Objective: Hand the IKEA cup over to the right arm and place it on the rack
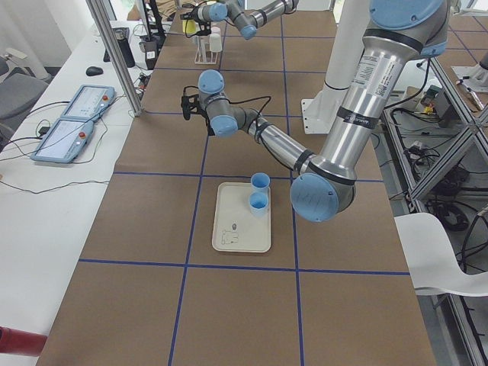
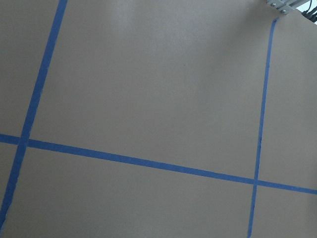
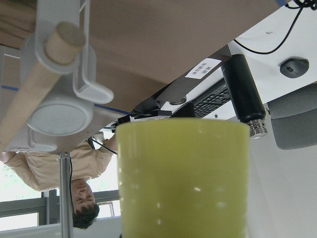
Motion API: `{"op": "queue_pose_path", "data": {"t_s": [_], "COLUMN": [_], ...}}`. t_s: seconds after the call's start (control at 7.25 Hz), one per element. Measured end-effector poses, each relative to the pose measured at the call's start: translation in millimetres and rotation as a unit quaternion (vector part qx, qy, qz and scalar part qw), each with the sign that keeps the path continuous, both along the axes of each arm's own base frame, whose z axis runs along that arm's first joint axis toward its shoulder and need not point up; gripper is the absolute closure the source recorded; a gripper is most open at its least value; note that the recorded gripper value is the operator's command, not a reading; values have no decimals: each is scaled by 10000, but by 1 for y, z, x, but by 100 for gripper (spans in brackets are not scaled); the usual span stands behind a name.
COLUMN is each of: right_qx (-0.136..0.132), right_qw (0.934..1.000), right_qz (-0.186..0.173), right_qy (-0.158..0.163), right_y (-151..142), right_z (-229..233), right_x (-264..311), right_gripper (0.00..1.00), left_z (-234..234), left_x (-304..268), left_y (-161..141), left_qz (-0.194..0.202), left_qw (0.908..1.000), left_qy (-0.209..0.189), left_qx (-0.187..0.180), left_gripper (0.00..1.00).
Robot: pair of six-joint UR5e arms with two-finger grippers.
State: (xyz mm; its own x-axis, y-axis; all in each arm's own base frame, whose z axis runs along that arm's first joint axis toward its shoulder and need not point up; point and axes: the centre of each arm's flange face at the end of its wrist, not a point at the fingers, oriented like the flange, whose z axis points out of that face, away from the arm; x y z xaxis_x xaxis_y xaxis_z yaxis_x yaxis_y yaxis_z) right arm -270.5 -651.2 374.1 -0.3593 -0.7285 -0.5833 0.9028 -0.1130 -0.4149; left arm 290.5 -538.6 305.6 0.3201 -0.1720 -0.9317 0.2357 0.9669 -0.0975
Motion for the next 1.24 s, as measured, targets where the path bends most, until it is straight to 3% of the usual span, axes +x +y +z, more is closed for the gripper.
{"op": "queue_pose_path", "data": {"t_s": [0.41,1.24], "right_qx": [-122,-131], "right_qw": [9997,9997], "right_qz": [13,-68], "right_qy": [194,198], "right_y": [5,7], "right_z": [28,51], "right_x": [0,-18], "right_gripper": [62,59], "left_z": [0,0], "left_x": [1,2], "left_y": [-1,-2], "left_qz": [-6,0], "left_qw": [10000,10000], "left_qy": [-5,-5], "left_qx": [-6,-10], "left_gripper": [0,0]}}
